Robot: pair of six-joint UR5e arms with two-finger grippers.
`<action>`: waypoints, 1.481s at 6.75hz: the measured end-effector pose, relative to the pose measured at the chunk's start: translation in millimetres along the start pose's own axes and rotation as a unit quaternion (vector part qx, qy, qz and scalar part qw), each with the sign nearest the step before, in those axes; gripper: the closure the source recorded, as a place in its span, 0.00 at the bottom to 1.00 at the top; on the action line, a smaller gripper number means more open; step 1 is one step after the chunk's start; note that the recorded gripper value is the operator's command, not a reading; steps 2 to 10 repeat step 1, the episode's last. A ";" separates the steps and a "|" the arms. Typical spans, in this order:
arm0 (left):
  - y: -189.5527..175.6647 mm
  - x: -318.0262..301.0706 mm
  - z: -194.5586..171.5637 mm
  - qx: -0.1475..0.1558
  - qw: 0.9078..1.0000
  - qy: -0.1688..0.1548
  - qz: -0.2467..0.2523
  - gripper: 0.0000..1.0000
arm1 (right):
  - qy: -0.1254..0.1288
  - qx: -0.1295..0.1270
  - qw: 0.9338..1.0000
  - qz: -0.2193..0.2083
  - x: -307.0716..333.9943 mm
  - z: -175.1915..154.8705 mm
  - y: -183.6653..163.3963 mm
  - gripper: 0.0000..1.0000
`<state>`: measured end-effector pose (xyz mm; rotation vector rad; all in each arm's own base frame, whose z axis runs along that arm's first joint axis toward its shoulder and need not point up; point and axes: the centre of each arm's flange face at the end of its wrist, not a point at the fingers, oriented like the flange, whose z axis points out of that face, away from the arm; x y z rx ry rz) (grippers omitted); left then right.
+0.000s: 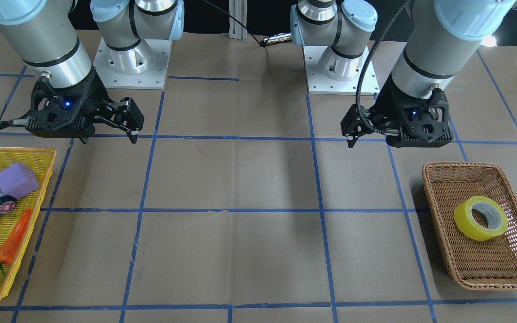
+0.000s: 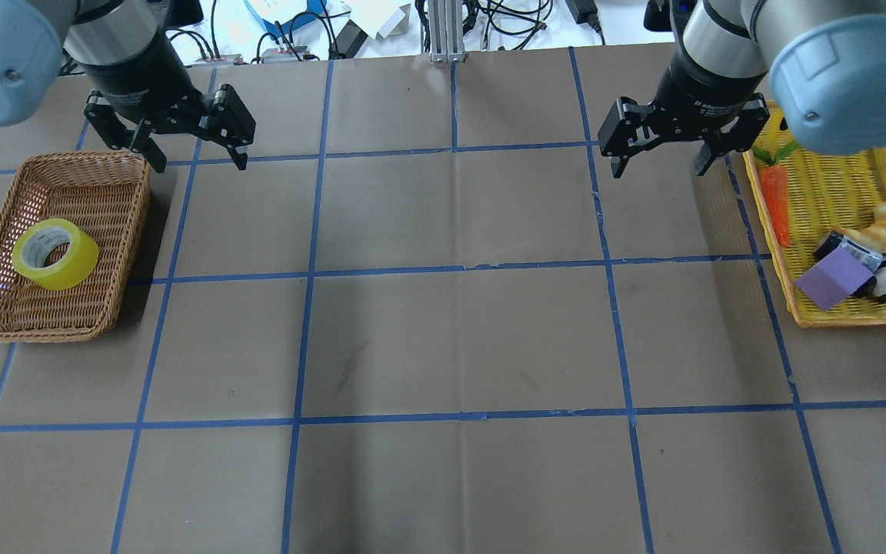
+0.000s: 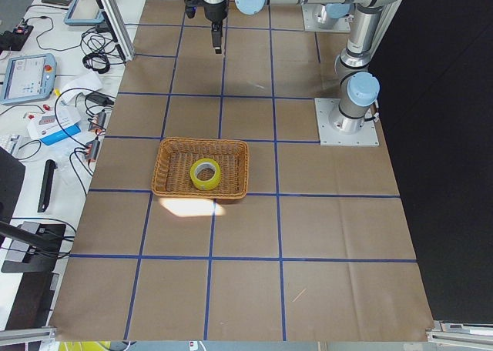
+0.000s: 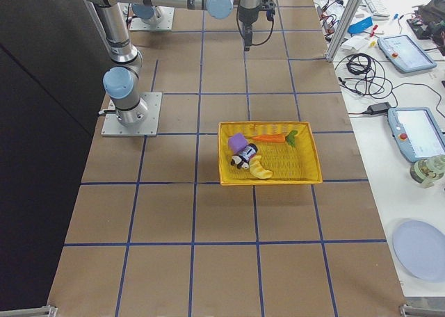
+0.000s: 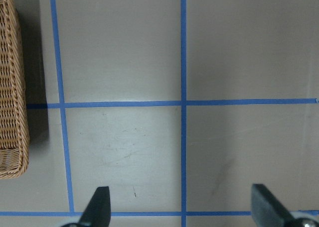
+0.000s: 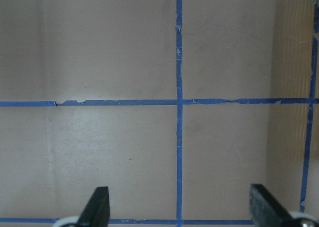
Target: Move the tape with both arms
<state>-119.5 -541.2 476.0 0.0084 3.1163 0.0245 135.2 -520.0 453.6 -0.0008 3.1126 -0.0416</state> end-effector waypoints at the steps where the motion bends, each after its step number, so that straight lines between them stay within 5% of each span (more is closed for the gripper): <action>1: 5.8 7.0 -4.1 0.002 1.000 0.000 0.003 0.00 | 0.000 0.000 1.000 0.000 0.5 0.2 -0.1 0.00; 10: 5.8 7.0 -4.1 0.002 1.000 0.000 0.003 0.00 | 0.000 0.000 1.000 0.000 0.5 0.2 -0.1 0.00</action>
